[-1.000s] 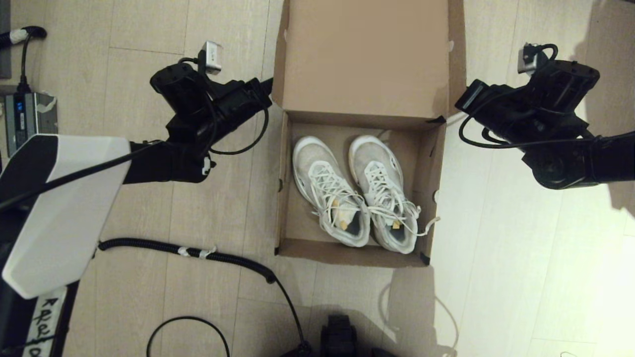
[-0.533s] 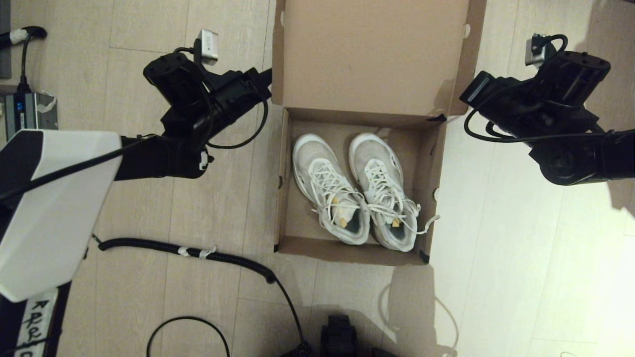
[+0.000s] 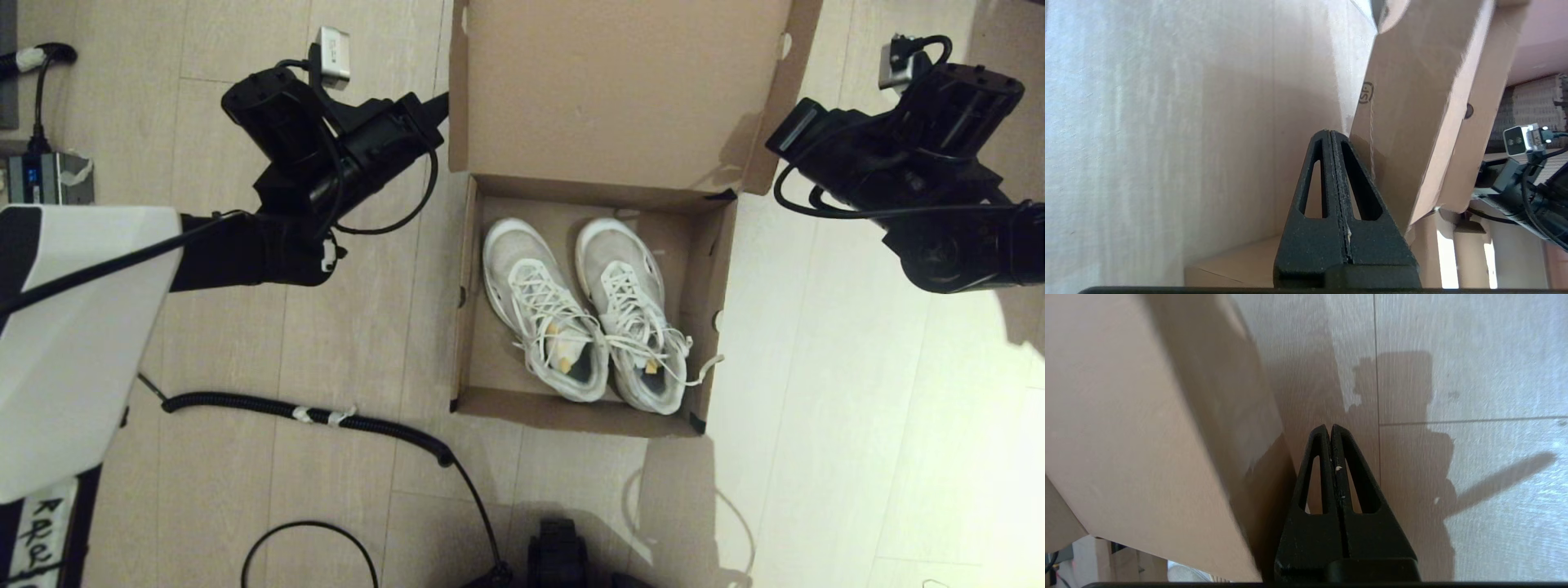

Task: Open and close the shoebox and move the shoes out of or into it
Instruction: Close the shoe box

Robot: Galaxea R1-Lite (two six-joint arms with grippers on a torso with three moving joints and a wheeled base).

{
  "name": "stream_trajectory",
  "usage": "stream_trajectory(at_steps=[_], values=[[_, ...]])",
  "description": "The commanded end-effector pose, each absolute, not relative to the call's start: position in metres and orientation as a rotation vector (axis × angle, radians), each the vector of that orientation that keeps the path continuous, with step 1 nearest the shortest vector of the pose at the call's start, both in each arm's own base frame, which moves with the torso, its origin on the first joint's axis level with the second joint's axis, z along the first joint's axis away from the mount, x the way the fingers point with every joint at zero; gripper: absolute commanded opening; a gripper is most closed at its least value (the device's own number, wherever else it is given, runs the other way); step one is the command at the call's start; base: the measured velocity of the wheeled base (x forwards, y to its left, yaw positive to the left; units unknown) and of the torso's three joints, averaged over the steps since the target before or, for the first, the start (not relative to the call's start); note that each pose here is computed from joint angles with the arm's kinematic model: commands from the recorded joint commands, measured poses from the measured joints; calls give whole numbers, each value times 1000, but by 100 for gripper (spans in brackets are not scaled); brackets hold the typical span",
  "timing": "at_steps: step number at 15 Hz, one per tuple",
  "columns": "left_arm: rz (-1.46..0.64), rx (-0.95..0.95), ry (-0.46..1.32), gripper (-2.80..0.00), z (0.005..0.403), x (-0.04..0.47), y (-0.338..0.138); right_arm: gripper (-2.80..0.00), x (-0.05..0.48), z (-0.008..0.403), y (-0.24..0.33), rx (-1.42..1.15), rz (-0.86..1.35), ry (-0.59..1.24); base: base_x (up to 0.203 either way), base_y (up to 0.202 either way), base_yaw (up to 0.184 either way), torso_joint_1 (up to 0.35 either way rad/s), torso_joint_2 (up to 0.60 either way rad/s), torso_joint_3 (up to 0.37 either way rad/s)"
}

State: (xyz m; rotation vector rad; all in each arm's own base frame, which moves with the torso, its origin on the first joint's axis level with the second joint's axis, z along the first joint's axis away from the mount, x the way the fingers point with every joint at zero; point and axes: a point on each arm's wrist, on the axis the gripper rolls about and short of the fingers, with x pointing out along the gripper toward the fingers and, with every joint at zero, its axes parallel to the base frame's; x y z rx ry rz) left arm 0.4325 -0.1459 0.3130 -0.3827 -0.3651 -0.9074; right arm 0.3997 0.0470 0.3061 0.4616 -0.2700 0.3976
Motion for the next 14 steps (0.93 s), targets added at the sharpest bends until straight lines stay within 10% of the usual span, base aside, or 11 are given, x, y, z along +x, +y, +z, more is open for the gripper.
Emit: stream_trajectory(at_steps=[1, 14], values=[[-921, -383, -381, -280, 319, 427, -148, -280, 396, 311, 47, 461, 405, -287, 0, 0, 0, 0, 0, 0], [-962, -398, -418, -280, 341, 407, -156, -280, 378, 332, 54, 464, 435, -309, 0, 0, 0, 0, 0, 0]])
